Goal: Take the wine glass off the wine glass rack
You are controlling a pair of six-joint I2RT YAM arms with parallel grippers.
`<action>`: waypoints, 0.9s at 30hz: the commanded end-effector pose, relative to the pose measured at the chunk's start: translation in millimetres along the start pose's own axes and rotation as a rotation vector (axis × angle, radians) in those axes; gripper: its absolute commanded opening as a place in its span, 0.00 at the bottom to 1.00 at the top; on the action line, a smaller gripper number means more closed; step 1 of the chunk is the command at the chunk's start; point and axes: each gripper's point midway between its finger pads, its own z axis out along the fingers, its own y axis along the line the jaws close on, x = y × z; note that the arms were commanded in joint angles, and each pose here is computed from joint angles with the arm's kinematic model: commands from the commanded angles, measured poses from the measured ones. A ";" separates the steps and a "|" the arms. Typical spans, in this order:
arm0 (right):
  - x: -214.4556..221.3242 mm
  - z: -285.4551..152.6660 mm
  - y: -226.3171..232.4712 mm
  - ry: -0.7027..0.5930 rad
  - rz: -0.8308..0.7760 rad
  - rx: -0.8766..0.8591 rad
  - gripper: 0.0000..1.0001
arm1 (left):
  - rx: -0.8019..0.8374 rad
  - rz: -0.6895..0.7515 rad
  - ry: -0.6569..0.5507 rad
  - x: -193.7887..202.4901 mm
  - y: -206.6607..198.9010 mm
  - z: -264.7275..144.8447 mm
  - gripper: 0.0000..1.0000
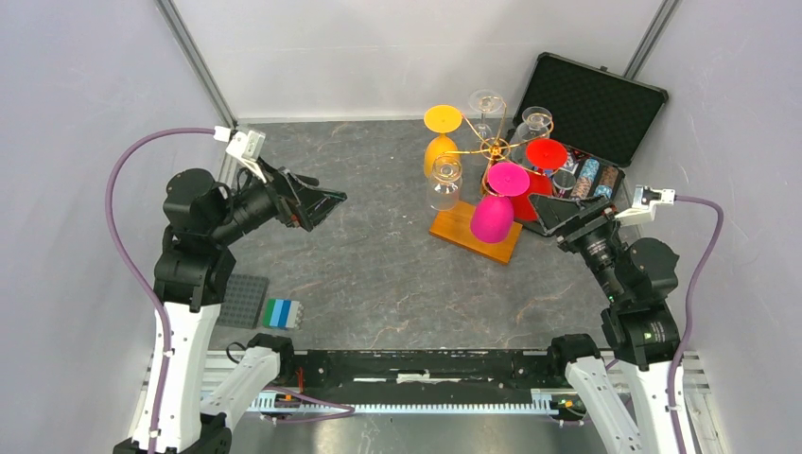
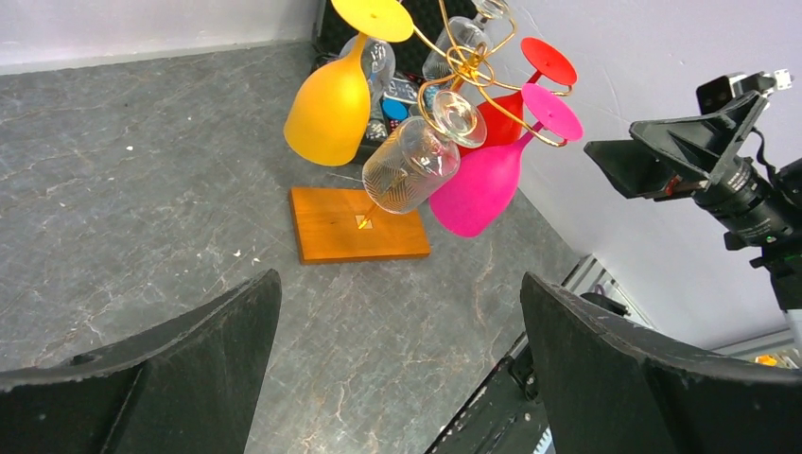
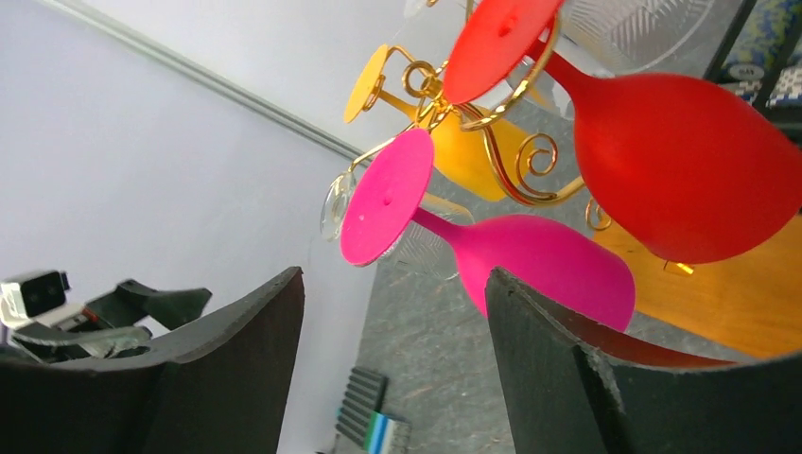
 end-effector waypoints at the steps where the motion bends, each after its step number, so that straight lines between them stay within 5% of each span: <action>1: -9.0 6.4 -6.5 -0.066 0.150 0.040 0.74 | -0.014 -0.014 -0.044 -10.3 1.4 1.8 1.00; 21: -7.6 41.4 -3.9 -0.068 0.287 -0.054 0.48 | -0.106 -0.024 -0.054 -6.7 21.3 3.6 1.00; 24: -8.2 39.8 -6.6 -0.075 0.285 -0.038 0.51 | -0.108 -0.025 -0.053 -6.4 22.0 4.1 1.00; 27: -10.6 38.3 -5.7 -0.087 0.275 -0.041 0.70 | -0.109 -0.026 -0.051 -6.6 22.7 4.9 1.00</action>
